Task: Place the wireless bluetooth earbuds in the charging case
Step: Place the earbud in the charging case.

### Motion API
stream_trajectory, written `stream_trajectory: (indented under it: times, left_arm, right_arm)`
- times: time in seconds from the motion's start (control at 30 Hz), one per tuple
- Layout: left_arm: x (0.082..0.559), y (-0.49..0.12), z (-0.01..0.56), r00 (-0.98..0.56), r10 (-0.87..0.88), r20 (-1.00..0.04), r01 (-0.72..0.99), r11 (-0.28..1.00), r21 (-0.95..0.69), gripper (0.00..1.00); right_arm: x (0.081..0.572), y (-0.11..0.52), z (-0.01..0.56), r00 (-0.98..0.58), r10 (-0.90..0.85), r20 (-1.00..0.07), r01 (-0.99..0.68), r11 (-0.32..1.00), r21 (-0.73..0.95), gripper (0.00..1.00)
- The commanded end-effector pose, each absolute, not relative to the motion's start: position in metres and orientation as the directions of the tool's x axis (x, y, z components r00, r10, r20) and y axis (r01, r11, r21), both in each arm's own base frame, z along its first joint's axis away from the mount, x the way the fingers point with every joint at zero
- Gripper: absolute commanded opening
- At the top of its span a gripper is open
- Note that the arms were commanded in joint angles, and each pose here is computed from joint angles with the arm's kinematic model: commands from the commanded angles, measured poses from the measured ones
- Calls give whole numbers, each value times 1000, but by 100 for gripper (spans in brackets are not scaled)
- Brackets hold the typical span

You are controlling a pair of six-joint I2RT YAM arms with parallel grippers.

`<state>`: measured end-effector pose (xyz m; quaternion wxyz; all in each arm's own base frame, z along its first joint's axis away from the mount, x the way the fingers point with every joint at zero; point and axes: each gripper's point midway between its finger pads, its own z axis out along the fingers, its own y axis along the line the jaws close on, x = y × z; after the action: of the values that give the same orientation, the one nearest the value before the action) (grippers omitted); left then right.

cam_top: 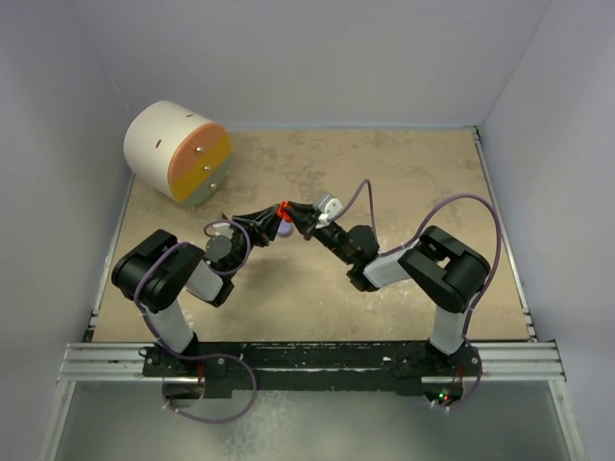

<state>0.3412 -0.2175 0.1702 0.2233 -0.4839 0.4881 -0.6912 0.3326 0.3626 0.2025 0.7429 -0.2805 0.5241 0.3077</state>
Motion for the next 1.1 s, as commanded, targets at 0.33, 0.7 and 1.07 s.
stream_trajectory:
  times: [0.33, 0.7, 1.07]
  left_arm:
    - [327, -207, 238, -523, -699, 488, 2, -574, -819, 0]
    - [327, -207, 237, -522, -699, 488, 1, -573, -819, 0]
    - [327, -206, 241, -521, -698, 491, 9, -580, -815, 0]
  right_arm:
    - [319, 338, 285, 480, 372, -795, -711, 696, -104, 0]
    - [321, 331, 288, 493, 366, -789, -694, 712, -103, 0]
    - [320, 326, 287, 494, 364, -790, -689, 718, -101, 0]
